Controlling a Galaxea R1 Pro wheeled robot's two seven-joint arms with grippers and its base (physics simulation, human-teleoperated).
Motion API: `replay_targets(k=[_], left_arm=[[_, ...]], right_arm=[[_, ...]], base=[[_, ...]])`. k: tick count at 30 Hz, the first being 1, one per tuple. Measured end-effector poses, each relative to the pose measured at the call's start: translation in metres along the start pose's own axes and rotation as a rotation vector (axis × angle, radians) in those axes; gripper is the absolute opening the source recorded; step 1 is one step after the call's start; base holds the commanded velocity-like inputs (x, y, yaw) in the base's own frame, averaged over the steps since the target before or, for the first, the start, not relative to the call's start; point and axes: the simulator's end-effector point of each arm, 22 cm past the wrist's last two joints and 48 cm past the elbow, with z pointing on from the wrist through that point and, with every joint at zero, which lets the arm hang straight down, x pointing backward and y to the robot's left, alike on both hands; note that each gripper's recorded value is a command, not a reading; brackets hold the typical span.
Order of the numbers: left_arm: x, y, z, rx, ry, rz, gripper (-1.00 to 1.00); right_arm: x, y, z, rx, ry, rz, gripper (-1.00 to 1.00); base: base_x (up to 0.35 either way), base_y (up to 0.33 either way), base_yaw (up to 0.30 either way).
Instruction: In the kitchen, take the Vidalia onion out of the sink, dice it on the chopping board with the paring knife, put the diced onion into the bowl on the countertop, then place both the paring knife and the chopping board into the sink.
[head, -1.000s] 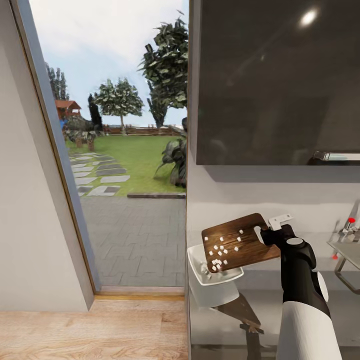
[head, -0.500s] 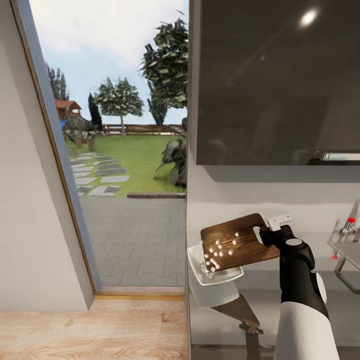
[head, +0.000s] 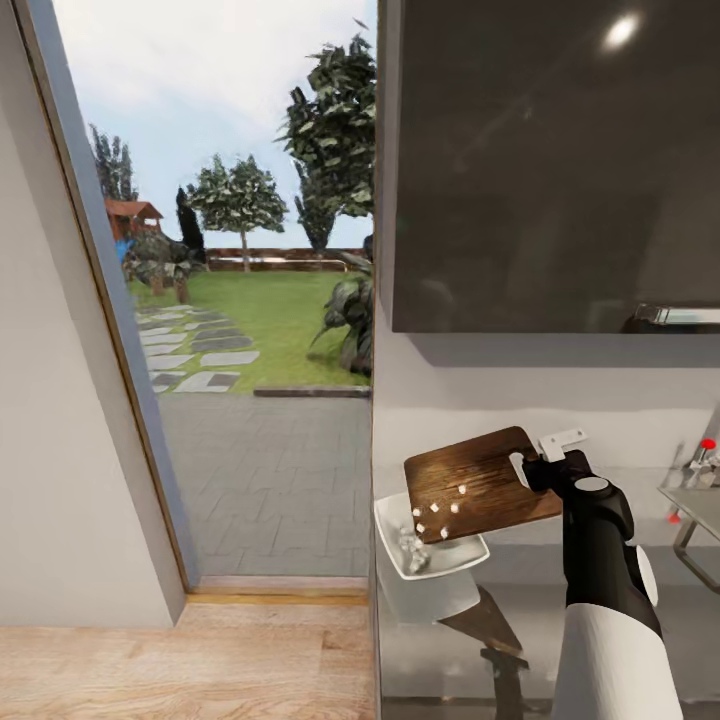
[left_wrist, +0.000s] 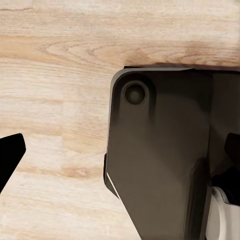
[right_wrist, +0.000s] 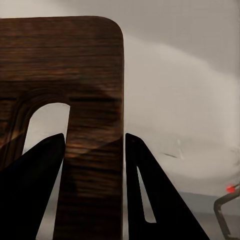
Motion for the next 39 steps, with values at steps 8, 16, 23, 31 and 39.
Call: replay_targets(k=[8,16,23,31,39], left_arm=[[0.000,0.000,0.000,0.000,0.001,0.000,1.00],[0.000,0.000,0.000,0.000,0.001,0.000,1.00],[0.000,0.000,0.000,0.000,0.001,0.000,1.00],[0.001,0.000,0.000,0.000,0.001,0.000,1.00],[0.001,0.000,0.000,0.000,0.001,0.000,1.00]], right_arm=[[0.000,0.000,0.000,0.000,0.000,0.000,-1.00],[-0.001,0.000,0.000,0.000,-0.003,-0.002,-1.00],[-0.001,-0.001,0.000,0.001,-0.005,-0.004,-1.00],[-0.003,-0.014,0.000,0.063,-0.011,-0.002,-1.00],[-0.004,-0.014,-0.001,0.068,-0.016,0.006,-1.00]], base=[[0.001,0.000,0.000],[0.000,0.000,0.000],[0.000,0.000,0.000],[0.000,0.000,0.000],[0.000,0.000,0.000]])
